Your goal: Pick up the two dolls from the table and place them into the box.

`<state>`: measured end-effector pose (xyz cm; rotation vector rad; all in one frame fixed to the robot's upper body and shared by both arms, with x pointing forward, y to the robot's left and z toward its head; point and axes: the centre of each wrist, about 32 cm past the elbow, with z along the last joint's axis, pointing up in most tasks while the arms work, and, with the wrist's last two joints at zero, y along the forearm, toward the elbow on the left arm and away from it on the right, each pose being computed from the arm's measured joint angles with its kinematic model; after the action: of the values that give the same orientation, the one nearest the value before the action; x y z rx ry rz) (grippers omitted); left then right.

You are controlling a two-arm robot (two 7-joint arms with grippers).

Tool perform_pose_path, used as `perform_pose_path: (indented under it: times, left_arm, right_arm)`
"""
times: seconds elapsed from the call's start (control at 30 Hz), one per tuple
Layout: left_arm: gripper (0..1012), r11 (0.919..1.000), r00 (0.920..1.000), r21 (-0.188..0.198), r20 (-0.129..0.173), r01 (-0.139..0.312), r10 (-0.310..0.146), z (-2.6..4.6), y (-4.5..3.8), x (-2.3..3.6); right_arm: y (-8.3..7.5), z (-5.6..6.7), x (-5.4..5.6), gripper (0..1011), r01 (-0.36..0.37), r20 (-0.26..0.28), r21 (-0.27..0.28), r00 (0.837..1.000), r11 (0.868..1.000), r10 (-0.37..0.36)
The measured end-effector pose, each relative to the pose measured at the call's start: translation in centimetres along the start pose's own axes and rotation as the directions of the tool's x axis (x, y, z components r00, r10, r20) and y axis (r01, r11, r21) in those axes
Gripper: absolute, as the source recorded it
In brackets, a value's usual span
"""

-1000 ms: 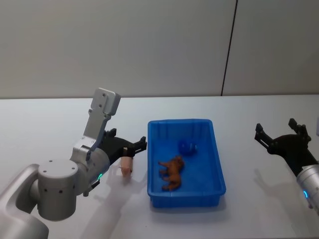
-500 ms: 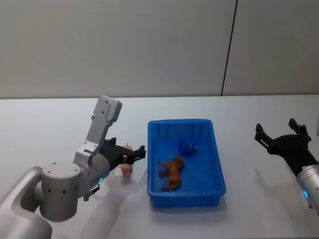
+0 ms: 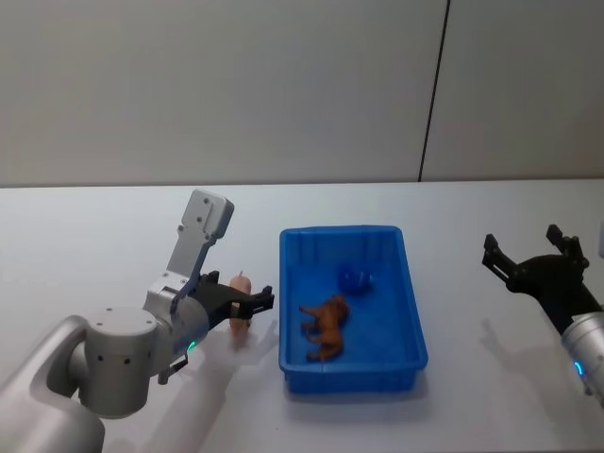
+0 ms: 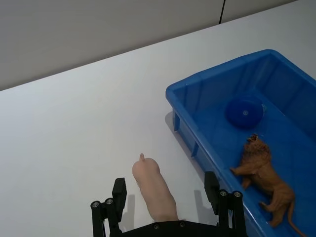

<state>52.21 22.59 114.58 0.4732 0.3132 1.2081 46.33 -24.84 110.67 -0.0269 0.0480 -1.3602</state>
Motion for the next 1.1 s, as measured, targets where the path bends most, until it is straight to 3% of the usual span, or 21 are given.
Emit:
perform_pose_path:
  times: [0.87, 1.1]
  left_arm:
    - [1001, 0.9980, 0.9994, 0.058, 0.027, -0.024, 0.023, -0.25, -1.86, 1.07]
    - [882, 0.9977, 0.9996, 0.067, 0.026, -0.013, 0.011, -0.32, -2.38, 1.37]
  right_arm:
    - [0.0, 0.0, 0.0, 1001, 0.000, 0.000, 0.000, 1.000, 1.000, 0.000]
    - [0.0, 0.0, 0.0, 1001, 0.000, 0.000, 0.000, 1.000, 1.000, 0.000]
